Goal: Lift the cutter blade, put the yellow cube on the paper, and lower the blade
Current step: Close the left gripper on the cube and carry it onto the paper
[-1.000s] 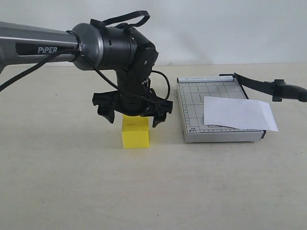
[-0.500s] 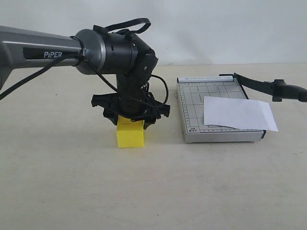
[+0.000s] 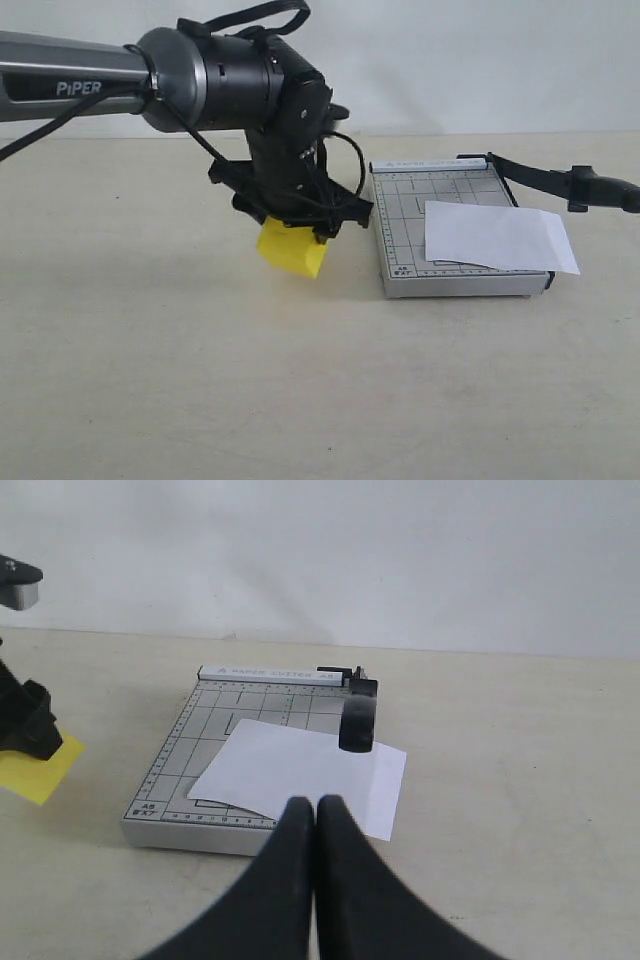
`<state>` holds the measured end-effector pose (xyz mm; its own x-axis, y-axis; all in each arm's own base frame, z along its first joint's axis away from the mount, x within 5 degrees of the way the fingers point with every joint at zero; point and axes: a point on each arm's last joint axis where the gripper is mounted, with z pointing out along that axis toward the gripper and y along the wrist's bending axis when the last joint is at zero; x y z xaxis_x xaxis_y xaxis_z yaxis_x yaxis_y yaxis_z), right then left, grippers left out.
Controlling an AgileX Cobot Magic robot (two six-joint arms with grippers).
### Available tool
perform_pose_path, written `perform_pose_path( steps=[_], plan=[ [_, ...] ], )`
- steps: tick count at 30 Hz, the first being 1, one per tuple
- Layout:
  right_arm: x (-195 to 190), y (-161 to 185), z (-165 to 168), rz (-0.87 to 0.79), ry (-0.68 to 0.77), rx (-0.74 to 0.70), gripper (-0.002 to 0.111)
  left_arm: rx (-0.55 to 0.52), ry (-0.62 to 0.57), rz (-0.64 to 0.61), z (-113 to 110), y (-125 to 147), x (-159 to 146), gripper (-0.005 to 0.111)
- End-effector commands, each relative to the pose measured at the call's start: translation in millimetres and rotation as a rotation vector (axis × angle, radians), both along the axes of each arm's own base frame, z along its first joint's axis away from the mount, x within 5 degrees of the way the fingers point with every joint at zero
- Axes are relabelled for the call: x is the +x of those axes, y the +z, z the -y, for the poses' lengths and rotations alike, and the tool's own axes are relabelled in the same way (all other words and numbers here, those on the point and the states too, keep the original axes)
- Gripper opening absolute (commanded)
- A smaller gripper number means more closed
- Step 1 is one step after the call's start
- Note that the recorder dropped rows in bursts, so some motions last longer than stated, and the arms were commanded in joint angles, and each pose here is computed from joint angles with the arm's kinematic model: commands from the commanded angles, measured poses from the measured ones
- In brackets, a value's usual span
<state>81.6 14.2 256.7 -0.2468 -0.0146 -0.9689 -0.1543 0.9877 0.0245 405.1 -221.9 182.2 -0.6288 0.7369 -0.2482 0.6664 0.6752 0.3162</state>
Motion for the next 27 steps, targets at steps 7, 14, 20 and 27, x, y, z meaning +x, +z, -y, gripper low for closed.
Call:
perform_pose_path(
  steps=[7,14,20,27],
  plan=[
    [0,0,1,0.010,-0.009,-0.004,0.000,-0.058,-0.249,0.151,62,32,-10,0.004],
    [0,0,1,0.010,-0.009,-0.004,0.000,-0.091,-0.339,0.193,99,41,-16,0.004],
    [0,0,1,0.010,-0.009,-0.004,0.000,-0.119,-0.356,0.214,117,48,-18,0.004],
    [0,0,1,0.010,-0.009,-0.004,0.000,-0.133,-0.356,0.232,136,50,-10,0.004]
  ],
)
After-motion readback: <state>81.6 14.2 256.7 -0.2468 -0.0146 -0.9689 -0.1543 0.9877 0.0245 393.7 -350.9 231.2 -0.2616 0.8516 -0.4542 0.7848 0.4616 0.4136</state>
